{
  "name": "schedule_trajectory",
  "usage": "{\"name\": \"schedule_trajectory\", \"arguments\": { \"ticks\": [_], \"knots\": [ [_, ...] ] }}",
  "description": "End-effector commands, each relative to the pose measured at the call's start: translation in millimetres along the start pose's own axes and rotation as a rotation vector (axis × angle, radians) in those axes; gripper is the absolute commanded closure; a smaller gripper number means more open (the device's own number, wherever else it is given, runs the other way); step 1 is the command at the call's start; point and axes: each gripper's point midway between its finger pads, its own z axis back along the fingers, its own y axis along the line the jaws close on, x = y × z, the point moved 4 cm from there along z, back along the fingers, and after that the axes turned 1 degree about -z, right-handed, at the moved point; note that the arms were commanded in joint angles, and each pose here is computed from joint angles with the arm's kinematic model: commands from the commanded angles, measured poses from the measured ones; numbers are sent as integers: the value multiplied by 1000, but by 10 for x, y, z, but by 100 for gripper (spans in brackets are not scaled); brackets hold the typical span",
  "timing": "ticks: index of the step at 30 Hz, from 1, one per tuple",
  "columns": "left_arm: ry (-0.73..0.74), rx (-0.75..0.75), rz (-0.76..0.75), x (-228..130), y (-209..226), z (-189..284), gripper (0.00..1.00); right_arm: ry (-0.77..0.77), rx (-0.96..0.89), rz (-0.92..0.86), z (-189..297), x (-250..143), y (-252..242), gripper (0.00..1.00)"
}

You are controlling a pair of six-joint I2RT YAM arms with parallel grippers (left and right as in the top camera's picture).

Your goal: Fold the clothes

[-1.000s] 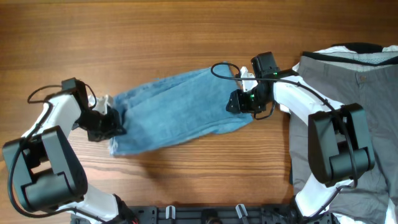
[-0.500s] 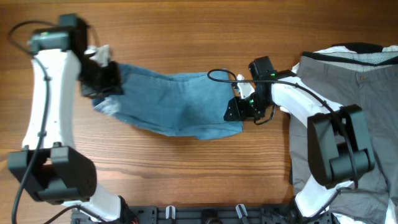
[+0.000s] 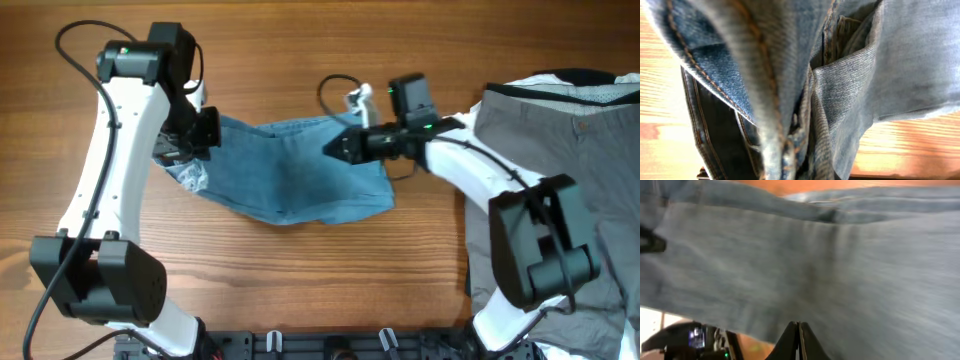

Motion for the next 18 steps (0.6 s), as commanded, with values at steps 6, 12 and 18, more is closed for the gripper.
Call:
{"name": "schedule_trajectory", "arguments": {
  "ticks": [6, 12, 18],
  "knots": [
    [22, 29, 55, -81, 162, 96, 0, 35, -76, 16, -397, -159, 326, 96],
    [36, 60, 171, -77, 562, 90, 0, 23, -83, 20, -426, -144, 348, 95],
    [62, -89, 385, -86, 1079, -339, 0, 9, -84, 36, -623, -148, 357, 95]
  ]
}}
